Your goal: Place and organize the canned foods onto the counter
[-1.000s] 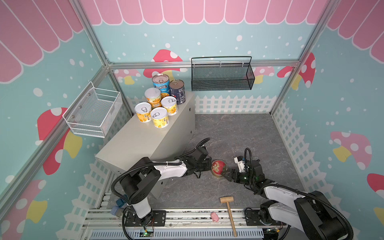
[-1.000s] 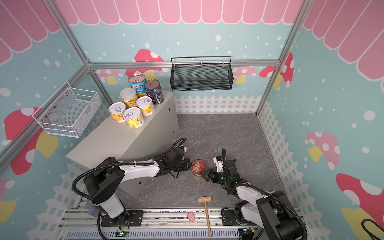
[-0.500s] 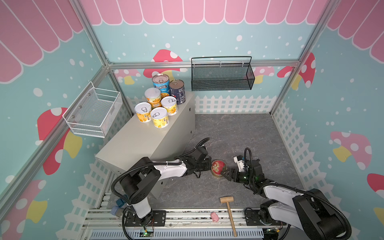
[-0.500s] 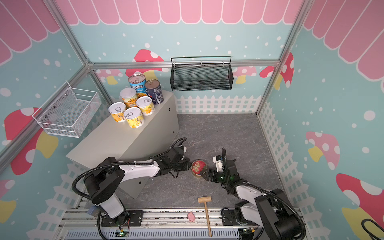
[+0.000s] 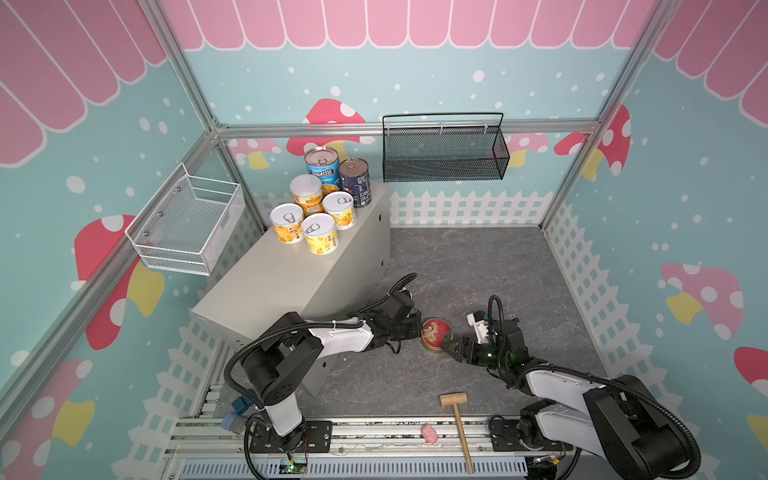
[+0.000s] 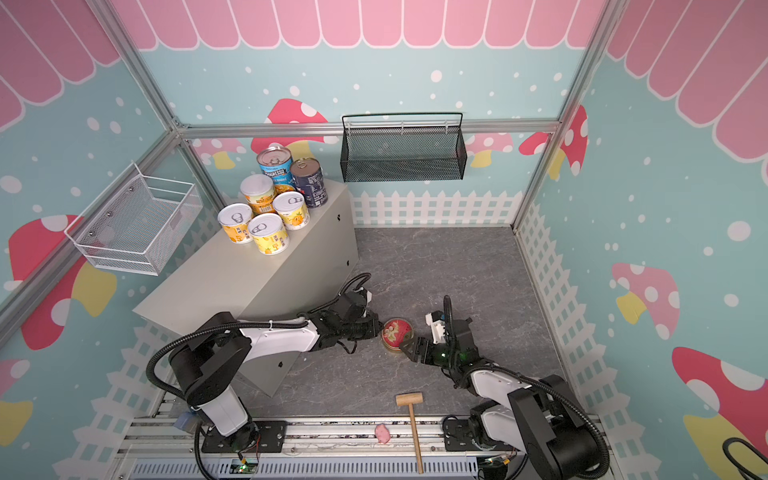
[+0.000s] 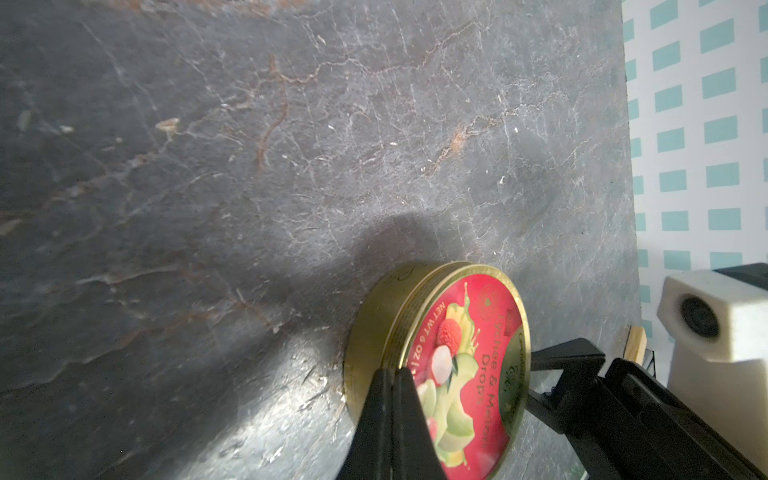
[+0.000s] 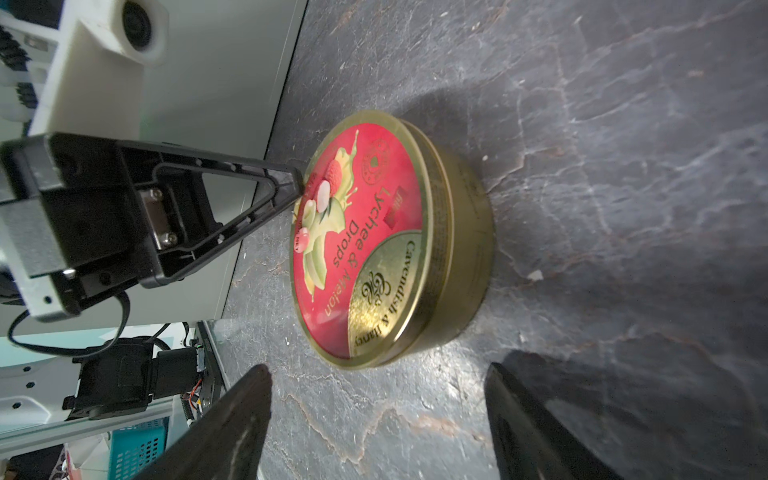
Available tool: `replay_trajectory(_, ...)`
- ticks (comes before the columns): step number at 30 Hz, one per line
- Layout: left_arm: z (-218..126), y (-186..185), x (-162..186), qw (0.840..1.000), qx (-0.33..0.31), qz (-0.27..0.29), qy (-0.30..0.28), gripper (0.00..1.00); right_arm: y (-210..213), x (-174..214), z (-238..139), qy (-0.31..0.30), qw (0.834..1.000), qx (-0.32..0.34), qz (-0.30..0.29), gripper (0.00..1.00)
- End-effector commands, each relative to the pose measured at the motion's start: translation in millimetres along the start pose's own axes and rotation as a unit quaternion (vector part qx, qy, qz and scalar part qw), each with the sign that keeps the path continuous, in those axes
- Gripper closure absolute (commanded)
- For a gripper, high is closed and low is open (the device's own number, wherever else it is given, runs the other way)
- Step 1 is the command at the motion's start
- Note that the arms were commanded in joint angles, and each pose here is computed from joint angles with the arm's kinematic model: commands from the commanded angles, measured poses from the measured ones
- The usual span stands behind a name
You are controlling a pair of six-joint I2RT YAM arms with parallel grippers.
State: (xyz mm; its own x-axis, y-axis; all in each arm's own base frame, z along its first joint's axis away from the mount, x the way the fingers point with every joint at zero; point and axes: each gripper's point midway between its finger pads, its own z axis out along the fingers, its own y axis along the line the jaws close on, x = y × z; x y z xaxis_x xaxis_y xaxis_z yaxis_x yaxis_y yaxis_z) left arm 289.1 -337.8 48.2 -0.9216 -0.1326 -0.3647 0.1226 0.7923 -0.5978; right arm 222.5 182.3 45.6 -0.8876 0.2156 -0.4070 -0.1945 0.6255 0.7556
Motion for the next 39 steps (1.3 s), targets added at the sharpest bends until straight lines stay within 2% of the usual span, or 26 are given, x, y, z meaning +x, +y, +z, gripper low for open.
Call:
replay_trajectory(1, 23.3, 96.0, 52.1, 0.986, -0.141, -0.032, 0.078, 1.00, 1.5, -0.1, 2.1, 0.000, 1.000, -0.010, 0.003, 0.18)
replay_trajectory(39, 16.9, 117.1, 55.3, 0.979, -0.184, -0.038, 0.083, 1.00, 3.2, -6.1, 2.7, -0.005, 1.000, -0.007, -0.005, 0.18)
